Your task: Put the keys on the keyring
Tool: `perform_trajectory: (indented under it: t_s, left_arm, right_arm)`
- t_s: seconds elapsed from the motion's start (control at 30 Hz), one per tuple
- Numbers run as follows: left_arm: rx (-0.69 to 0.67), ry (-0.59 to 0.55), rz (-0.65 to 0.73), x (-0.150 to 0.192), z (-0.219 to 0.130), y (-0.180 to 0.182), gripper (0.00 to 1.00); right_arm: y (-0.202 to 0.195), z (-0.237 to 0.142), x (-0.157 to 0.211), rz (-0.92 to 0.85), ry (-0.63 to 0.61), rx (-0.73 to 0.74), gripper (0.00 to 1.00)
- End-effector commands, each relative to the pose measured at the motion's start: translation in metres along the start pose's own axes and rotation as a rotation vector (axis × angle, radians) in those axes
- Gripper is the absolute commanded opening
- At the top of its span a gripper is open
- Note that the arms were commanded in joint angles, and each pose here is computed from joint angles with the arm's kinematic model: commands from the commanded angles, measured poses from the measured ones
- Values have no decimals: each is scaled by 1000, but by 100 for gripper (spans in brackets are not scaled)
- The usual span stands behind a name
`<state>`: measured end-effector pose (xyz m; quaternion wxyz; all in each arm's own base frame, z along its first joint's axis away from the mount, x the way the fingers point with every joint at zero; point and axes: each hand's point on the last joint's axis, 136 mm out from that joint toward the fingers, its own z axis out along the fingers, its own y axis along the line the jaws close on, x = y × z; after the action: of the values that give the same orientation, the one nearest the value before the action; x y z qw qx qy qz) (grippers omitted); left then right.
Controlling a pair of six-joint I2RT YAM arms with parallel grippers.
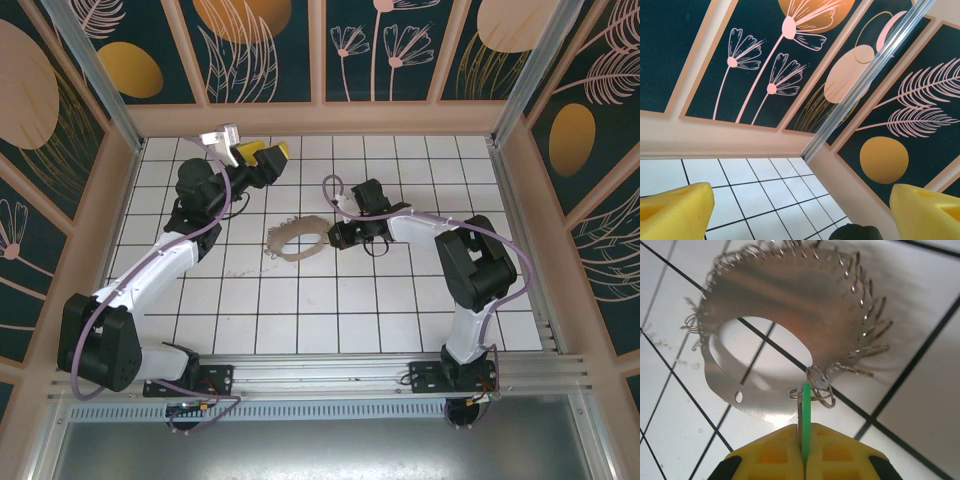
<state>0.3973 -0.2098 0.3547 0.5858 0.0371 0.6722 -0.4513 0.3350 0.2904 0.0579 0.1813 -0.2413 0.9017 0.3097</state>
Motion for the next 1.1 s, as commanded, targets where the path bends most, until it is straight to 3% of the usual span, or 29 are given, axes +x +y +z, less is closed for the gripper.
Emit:
perform_trajectory:
  t_s: [0.0,0.3,0.7,0.83,1.07]
  left_arm:
    - [41,-32,24,-11,2,-8,90]
    - [45,-11,24,-4,6,-4,91]
    - [74,-15,26,-10,12,-10,91]
    - [77,-11,21,-9,13,-9,91]
    - [83,-12,25,-11,11,-12,91]
  right_arm:
    - [-6,2,23,71,63,42,0]
    - [-8,10,64,128,158,66,0]
    - [-2,4,86,137,191,82,0]
    - [0,-5,91,138,190,86,29]
    - [19,-44,74,119,95,81,56]
